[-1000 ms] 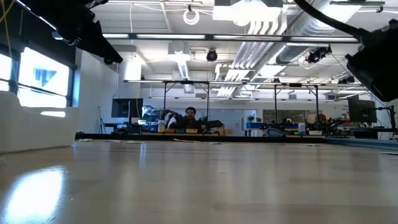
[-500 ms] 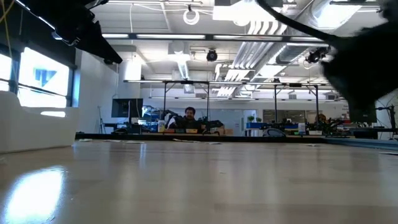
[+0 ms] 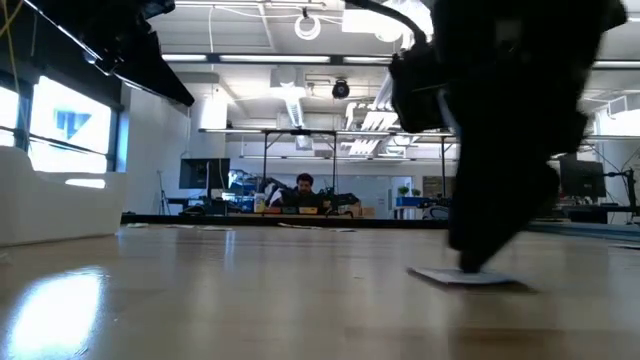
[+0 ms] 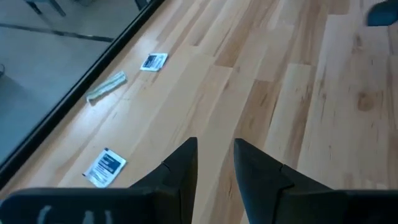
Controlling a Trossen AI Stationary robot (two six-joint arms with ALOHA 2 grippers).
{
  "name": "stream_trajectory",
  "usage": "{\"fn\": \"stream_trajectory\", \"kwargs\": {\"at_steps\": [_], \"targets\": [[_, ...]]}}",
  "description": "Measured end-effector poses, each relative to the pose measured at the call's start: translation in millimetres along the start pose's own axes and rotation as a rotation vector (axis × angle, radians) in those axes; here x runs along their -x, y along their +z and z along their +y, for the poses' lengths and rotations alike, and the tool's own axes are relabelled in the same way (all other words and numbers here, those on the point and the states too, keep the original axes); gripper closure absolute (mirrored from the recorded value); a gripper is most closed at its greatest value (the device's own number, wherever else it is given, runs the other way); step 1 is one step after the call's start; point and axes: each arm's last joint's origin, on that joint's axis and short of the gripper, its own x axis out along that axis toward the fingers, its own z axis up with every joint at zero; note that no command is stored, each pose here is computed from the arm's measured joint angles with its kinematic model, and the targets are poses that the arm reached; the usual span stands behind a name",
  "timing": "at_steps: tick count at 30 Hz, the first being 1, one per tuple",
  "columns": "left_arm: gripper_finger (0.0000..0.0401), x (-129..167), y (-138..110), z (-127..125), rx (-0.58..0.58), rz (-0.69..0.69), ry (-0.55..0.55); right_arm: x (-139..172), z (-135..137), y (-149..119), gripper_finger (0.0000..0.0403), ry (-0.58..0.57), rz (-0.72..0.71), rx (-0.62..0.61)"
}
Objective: Pick & Place First Aid Supplies
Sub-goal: Put the blue alcohol pad into the white bin
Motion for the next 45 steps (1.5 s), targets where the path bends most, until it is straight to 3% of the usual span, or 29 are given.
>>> {"fn": "stream_trajectory", "kwargs": {"at_steps": [9,17,22,25,28,35,40,45], "targets": [[0.0300,-16.6,-1.2,-17.1,0.069,0.002,-0.009,-1.0,-27.0,34.1,0.0220,-0.149,-0.125,0.200],[0.0300,-45.6,-10.7,-45.4,0.042,0.034,-0.063,-0.9,-45.2,64.4,0.0220,-0.255,-0.251,0.392],[0.0300,-59.9,-14.8,-58.8,-0.017,0.018,-0.083,1.7,-41.2,77.0,0.0220,-0.291,-0.375,0.546],[0.0300,-64.6,-15.3,-64.1,-0.028,0.005,-0.106,8.9,-28.3,73.7,0.0220,-0.240,-0.414,0.597],[0.0300,-69.8,-15.5,-69.8,-0.038,-0.018,-0.124,17.5,-23.4,64.1,0.0220,-0.278,-0.404,0.585],[0.0300,-82.1,-16.0,-84.5,-0.095,-0.080,-0.204,20.6,-41.8,49.8,0.0220,-0.504,-0.327,0.439],[0.0300,-90.8,-17.9,-83.6,-0.102,-0.074,-0.193,6.7,-48.6,53.4,0.0220,-0.510,-0.295,0.460],[0.0300,-102.5,-16.3,-73.4,-0.026,-0.032,-0.209,-6.2,-50.4,58.1,0.0220,-0.490,-0.301,0.494]]}}
